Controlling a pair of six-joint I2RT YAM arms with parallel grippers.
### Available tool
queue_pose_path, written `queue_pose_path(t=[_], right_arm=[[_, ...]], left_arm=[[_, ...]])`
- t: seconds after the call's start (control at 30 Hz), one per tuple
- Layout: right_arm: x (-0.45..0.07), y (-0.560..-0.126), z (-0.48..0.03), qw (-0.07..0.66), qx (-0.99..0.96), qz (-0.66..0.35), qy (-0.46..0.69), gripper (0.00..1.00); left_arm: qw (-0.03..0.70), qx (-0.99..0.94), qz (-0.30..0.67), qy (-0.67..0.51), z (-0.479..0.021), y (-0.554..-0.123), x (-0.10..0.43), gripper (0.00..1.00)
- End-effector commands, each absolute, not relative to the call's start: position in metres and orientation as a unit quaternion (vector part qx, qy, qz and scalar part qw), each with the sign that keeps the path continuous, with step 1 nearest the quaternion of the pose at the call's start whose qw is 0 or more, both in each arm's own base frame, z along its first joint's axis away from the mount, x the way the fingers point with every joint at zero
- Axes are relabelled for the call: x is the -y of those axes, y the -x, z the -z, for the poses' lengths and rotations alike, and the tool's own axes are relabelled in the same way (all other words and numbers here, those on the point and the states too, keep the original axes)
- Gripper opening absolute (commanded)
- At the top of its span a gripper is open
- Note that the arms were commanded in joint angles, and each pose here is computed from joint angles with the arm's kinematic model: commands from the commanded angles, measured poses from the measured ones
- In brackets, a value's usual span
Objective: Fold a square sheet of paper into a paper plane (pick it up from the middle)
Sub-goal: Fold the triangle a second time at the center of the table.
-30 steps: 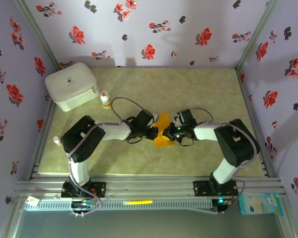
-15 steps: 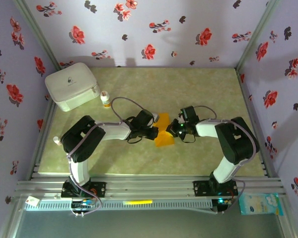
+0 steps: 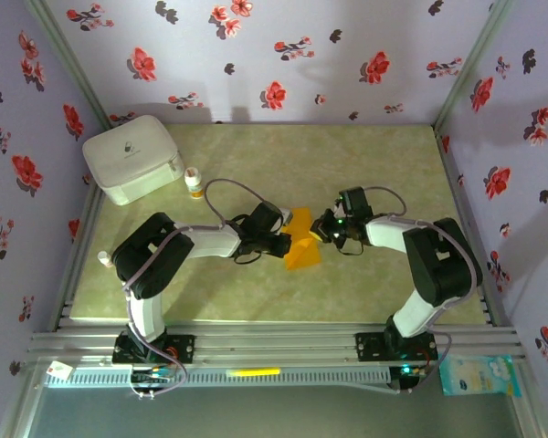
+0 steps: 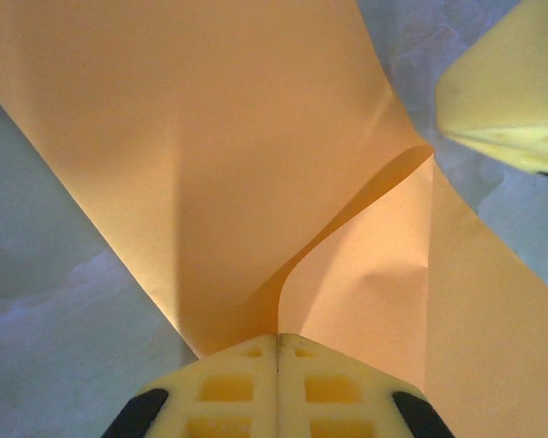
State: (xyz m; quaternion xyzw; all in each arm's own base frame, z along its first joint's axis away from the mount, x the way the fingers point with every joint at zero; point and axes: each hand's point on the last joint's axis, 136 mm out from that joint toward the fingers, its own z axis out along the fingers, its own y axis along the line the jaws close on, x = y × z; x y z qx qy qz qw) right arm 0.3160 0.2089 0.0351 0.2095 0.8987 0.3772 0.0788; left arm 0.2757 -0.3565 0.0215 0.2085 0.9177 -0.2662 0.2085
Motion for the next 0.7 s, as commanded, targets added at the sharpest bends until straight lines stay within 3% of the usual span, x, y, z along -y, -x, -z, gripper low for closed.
queue_pose_path(t=[0.0, 0.17, 0.4, 0.67], right_arm=[[-0.202, -0.303, -0.009, 0.051, -0.903, -0.356, -0.234, 0.00], [-0.174, -0.295, 0.010, 0.062, -0.914, -0.295, -0.270, 0.00], [-0.187, -0.322, -0.050, 0.118, -0.906, -0.342, -0.221, 0.00], [-0.235, -0.298, -0.054, 0.055, -0.896, -0.408, -0.168, 0.00]], left_arm=[[0.172, -0.933, 0.239, -0.205, -0.002, -0.263, 0.338, 0.00], [0.172, -0.933, 0.239, -0.208, -0.003, -0.262, 0.338, 0.00], [0.171, -0.933, 0.238, -0.209, -0.002, -0.261, 0.337, 0.00], [0.173, -0.933, 0.240, -0.206, -0.004, -0.262, 0.337, 0.00]])
